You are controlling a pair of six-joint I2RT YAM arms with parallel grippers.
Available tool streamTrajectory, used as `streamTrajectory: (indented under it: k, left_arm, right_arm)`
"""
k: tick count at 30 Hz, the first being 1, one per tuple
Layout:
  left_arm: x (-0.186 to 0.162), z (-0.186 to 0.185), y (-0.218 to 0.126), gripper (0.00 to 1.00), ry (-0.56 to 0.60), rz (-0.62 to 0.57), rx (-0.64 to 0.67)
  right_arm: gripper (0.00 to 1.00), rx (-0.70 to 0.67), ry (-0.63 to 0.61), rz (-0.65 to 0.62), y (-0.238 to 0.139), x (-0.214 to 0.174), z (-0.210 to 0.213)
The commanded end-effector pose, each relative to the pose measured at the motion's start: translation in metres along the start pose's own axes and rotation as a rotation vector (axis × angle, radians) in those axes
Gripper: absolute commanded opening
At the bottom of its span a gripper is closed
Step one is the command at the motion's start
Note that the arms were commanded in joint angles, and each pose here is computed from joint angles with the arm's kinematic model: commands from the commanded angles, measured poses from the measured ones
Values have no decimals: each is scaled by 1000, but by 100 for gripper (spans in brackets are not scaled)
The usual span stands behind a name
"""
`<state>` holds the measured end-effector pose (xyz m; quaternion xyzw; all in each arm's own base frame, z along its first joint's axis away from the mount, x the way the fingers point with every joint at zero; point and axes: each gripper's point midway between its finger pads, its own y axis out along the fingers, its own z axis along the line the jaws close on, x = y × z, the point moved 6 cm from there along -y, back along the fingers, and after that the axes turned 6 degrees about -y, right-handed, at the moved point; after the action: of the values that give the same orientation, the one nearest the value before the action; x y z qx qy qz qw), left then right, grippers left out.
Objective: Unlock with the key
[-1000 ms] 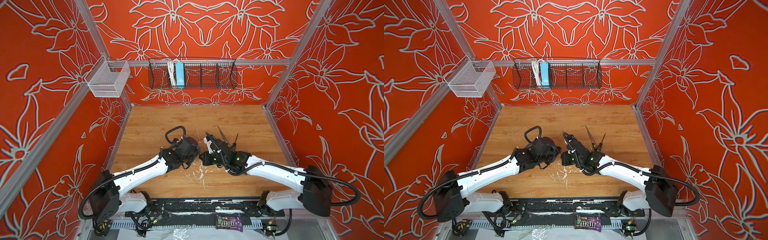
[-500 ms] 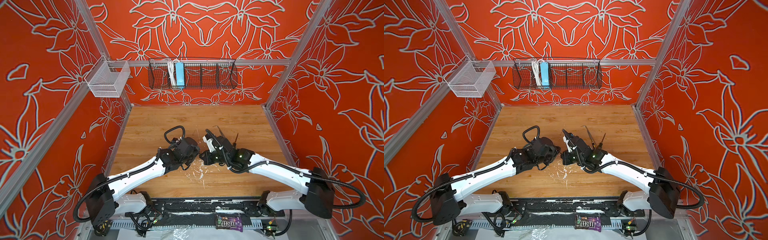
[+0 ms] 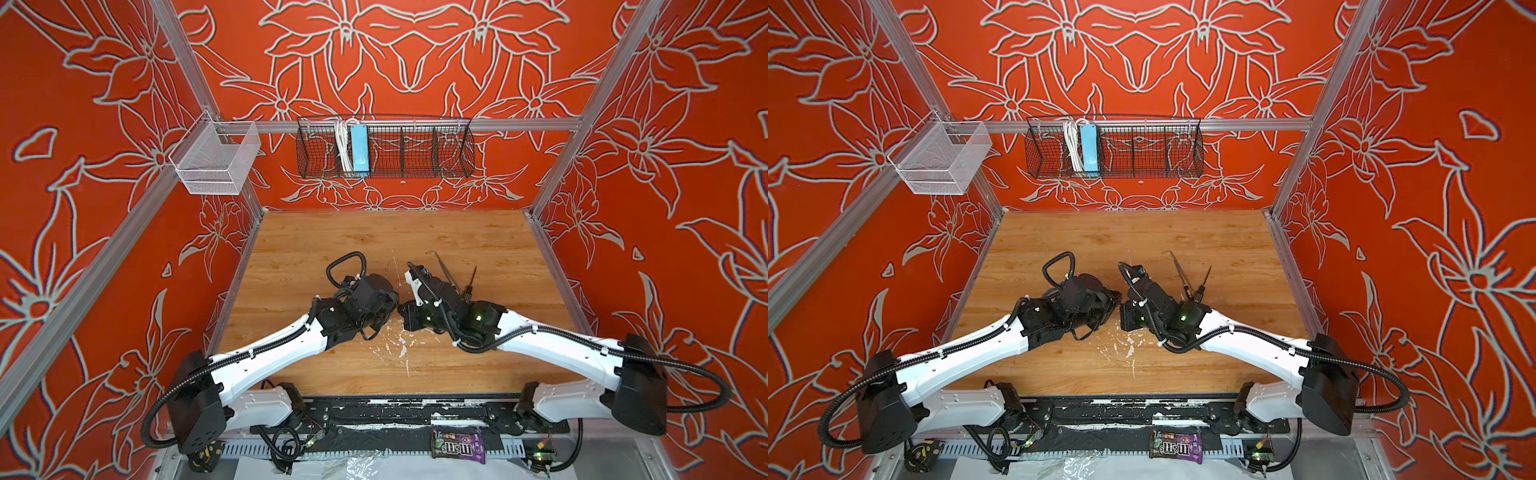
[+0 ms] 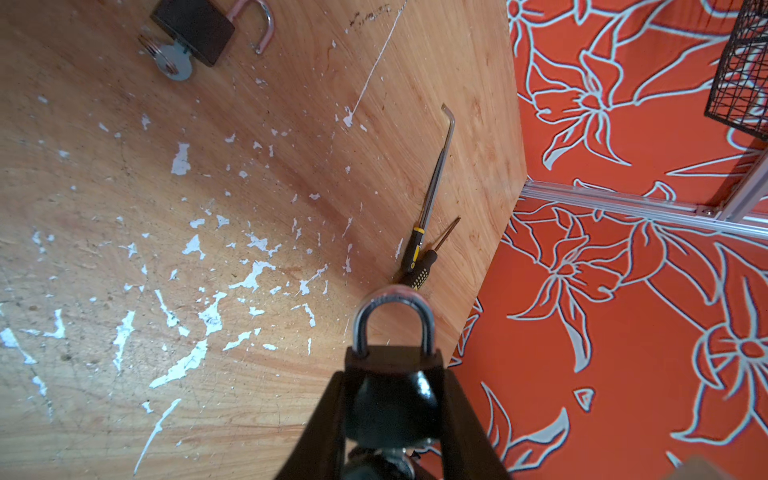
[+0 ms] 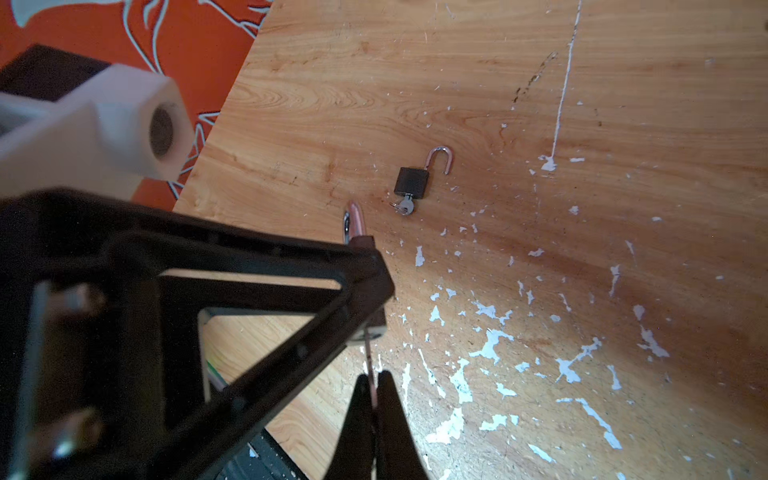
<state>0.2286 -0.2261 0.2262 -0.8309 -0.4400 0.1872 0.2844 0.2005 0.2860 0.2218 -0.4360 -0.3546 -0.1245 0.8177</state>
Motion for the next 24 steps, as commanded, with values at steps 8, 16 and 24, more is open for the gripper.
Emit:
streamTrajectory:
  k: [8, 16, 24]
  left_arm:
    - [-27, -21, -10, 0, 66, 116, -57]
    - [-36, -22, -12, 0, 75, 163, -100]
    - [-24, -10, -17, 0, 124, 85, -44]
  right_arm:
    - [0, 106, 20, -24, 23, 25, 6]
    - [0, 235, -8, -4, 22, 32, 26]
    - [0, 173, 42, -65, 5, 40, 6]
